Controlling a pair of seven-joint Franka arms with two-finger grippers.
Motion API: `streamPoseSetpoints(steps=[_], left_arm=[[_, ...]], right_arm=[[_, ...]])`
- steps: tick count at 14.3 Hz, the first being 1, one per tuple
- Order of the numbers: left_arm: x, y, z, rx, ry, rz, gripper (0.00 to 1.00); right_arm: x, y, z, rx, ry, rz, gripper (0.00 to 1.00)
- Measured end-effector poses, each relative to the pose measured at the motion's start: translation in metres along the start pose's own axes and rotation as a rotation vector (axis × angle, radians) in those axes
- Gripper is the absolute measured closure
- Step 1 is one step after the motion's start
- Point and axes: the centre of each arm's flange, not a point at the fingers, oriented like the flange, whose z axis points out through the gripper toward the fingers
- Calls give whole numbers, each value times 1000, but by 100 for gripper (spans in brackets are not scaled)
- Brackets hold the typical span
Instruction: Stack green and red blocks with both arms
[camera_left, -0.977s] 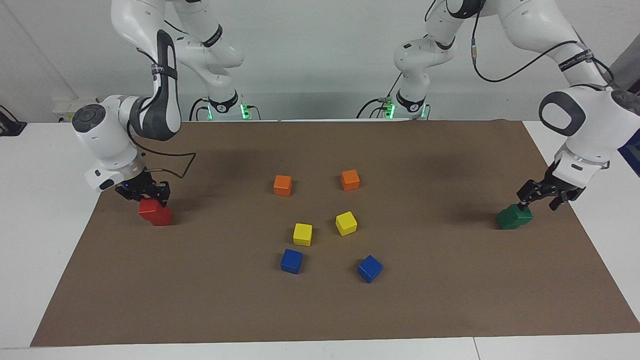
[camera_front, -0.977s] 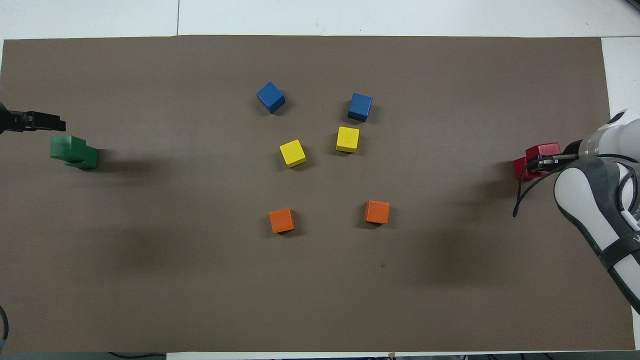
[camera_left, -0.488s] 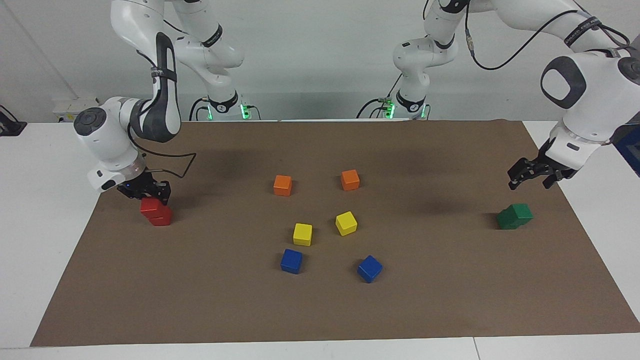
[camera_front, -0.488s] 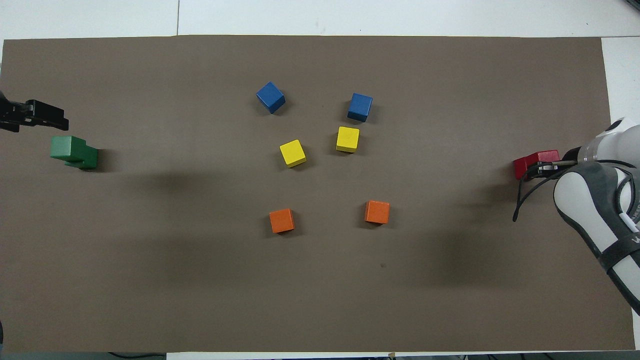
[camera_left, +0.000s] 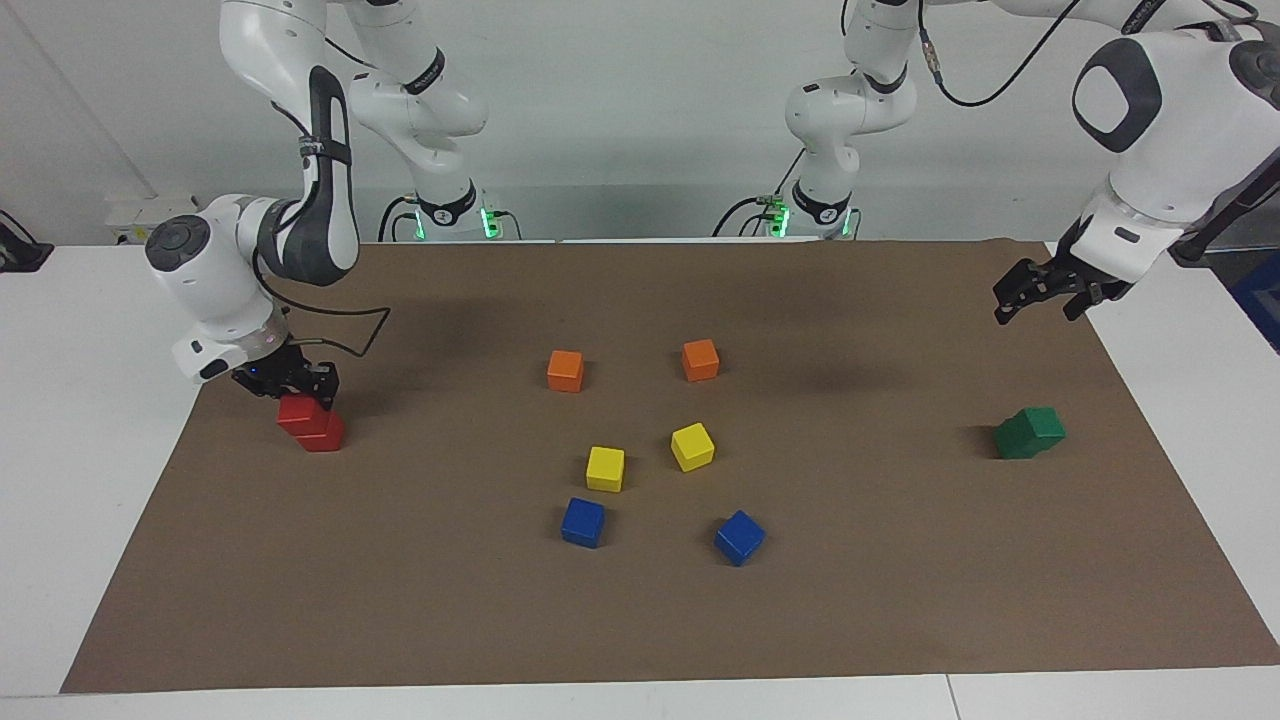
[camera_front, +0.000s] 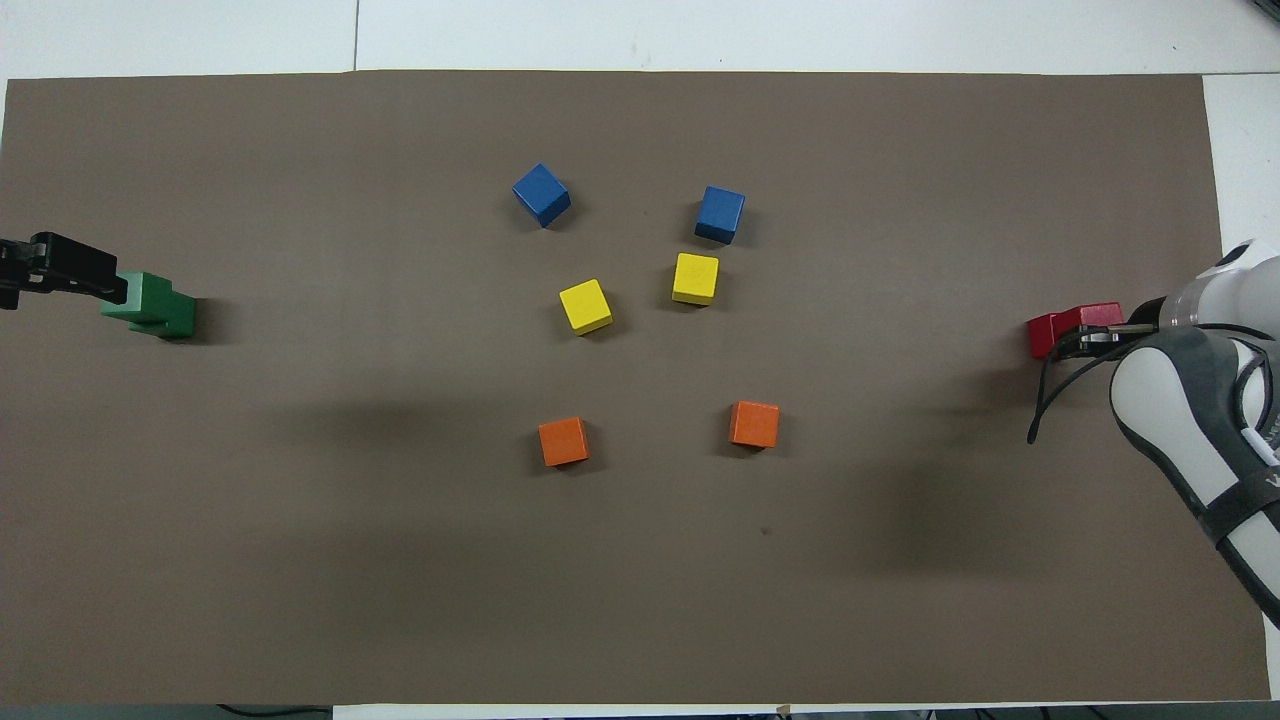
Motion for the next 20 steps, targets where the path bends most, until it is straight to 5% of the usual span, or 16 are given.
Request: streamPoseSetpoints(steps=[10,14,20], left_arm=[[-24,24,-17,2,-54,32,0],[-36,30,-20,7,-56,32,0],[-42,32,-16,5,-59,34,0]], right_arm=[[0,-1,0,-1,7,3,41],[0,-2,0,-1,7,13,4],[1,-5,-2,2,10,24,0]])
